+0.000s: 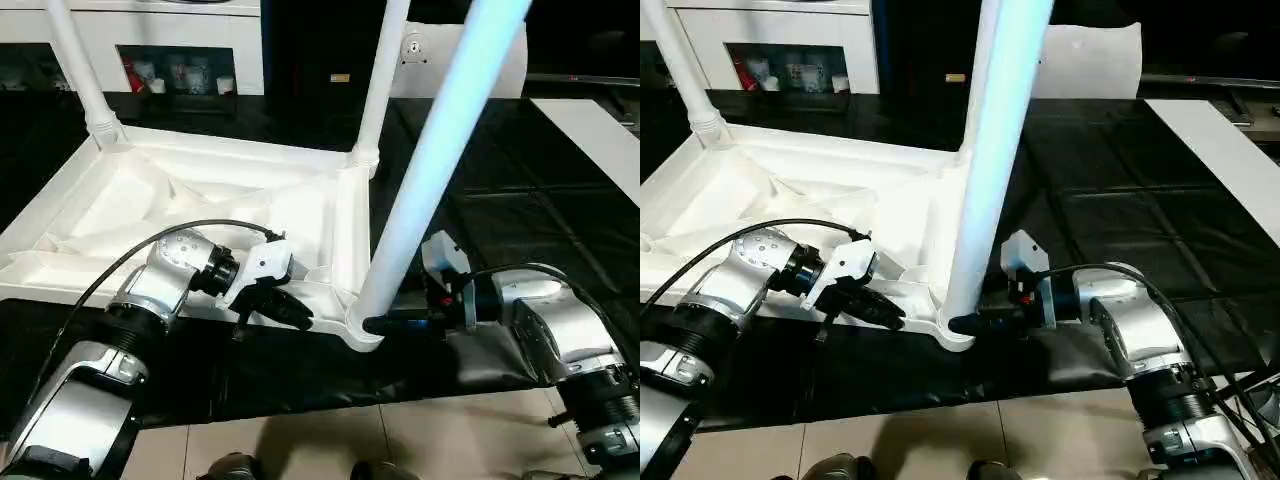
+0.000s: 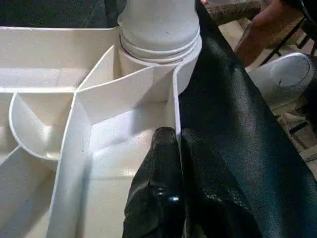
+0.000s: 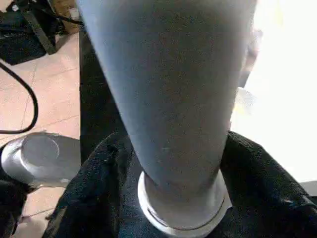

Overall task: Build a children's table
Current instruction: Rotate leg to tighten

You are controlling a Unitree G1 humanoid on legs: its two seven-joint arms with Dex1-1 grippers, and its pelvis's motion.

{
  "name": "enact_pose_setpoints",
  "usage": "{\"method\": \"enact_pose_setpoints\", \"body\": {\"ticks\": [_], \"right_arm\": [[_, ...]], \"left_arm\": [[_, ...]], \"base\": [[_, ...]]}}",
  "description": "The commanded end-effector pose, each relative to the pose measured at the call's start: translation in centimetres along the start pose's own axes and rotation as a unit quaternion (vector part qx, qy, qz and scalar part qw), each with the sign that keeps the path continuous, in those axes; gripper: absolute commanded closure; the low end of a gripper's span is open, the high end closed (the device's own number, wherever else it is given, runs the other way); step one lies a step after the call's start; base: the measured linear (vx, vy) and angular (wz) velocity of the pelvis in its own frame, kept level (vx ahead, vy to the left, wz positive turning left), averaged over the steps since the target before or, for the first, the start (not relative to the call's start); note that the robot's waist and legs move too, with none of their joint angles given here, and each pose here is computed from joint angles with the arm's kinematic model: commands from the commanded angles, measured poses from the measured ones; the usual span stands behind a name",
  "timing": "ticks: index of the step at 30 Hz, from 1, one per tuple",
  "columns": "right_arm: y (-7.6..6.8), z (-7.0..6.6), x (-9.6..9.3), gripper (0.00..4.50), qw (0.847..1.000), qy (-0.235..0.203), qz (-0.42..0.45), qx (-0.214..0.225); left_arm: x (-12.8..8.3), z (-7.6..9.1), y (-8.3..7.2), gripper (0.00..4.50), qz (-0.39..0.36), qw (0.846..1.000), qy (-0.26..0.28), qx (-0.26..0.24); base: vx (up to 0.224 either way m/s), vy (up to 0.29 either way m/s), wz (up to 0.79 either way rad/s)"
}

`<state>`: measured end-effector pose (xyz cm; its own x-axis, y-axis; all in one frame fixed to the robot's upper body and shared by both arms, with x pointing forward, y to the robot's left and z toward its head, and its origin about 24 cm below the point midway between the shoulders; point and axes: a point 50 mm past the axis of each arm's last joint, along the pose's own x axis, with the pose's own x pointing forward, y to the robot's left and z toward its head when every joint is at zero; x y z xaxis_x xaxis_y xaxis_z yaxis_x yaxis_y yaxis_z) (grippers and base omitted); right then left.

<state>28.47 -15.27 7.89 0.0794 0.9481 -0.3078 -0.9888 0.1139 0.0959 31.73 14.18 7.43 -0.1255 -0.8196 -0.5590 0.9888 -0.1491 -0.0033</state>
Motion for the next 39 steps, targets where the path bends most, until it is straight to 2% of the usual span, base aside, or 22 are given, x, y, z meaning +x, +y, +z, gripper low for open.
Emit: {"method": "enact_pose_setpoints", "body": {"ticks": [1, 6, 12, 13, 14, 17, 21, 22, 25, 28, 29, 31, 33, 35, 39], "right_arm": [[-0.2, 0.2, -0.2, 1.95, 1.0, -0.002, 0.006, -0.005], [-0.3, 0.3, 0.1, 2.4, 1.0, -0.005, 0.011, -0.005], [0.2, 0.0, 0.9, 2.55, 1.0, -0.026, -0.001, 0.015], [0.1, 0.0, 1.2, 2.55, 0.999, -0.029, -0.013, 0.023], [-0.3, -0.4, 2.1, 2.55, 0.996, -0.029, -0.072, 0.043], [-0.8, -0.7, 3.4, 2.56, 0.988, -0.026, -0.143, 0.055], [-1.7, -0.3, 5.4, 2.58, 0.965, -0.05, -0.236, 0.1], [-1.9, 0.1, 6.3, 2.59, 0.956, -0.06, -0.264, 0.114], [-2.4, 0.8, 7.8, 2.59, 0.932, -0.066, -0.327, 0.143], [-2.7, 1.5, 8.9, 2.59, 0.917, -0.069, -0.361, 0.158], [-2.7, 1.5, 8.9, 2.59, 0.917, -0.069, -0.361, 0.158], [-2.4, 2.8, 9.9, 2.59, 0.918, -0.1, -0.352, 0.152], [-2.3, 3.1, 9.8, 2.03, 0.919, -0.11, -0.349, 0.144], [-2.2, 2.9, 9.4, 1.86, 0.921, -0.117, -0.344, 0.144], [-1.9, 2.3, 8.0, 1.67, 0.928, -0.113, -0.335, 0.115]], "left_arm": [[0.3, 1.0, 0.1, 4.5, -0.028, 0.999, 0.004, 0.029], [0.2, 0.9, 0.1, 4.5, -0.03, 0.999, 0.006, 0.028], [0.5, 1.0, 0.7, 4.5, 0.015, 1.0, -0.004, 0.009], [0.7, 1.0, 0.9, 4.5, 0.029, 1.0, -0.005, 0.003], [1.5, 1.5, 1.6, 4.5, 0.074, 0.997, -0.031, -0.025], [2.8, 2.3, 2.2, 4.5, 0.114, 0.99, -0.064, -0.049], [4.7, 3.6, 3.2, 4.5, 0.178, 0.976, -0.091, -0.085], [5.4, 4.1, 3.6, 4.5, 0.206, 0.968, -0.101, -0.104], [6.3, 5.2, 4.3, 4.5, 0.253, 0.952, -0.117, -0.125], [6.8, 6.0, 4.7, 4.5, 0.289, 0.939, -0.126, -0.135], [6.8, 6.0, 4.7, 4.5, 0.289, 0.939, -0.126, -0.135], [7.2, 6.4, 4.6, 4.5, 0.296, 0.936, -0.13, -0.138], [7.1, 6.3, 4.3, 4.5, 0.291, 0.939, -0.127, -0.133], [6.8, 5.9, 4.1, 4.5, 0.279, 0.944, -0.126, -0.12], [5.9, 5.0, 3.4, 4.5, 0.252, 0.954, -0.123, -0.102]], "base": [[0.0, 0.0, 0.0], [0.0, 0.0, 0.0], [0.0, 0.0, 0.0], [0.0, 0.0, 0.0], [0.0, 0.0, 0.0], [0.0, 0.0, 0.0], [0.0, 0.0, 0.0], [0.0, 0.0, 0.0], [0.0, 0.0, 0.0], [0.0, 0.0, 0.0], [0.0, 0.0, 0.0], [0.0, 0.0, 0.0], [0.0, 0.0, 0.0], [0.0, 0.0, 0.0], [0.0, 0.0, 0.0]]}}
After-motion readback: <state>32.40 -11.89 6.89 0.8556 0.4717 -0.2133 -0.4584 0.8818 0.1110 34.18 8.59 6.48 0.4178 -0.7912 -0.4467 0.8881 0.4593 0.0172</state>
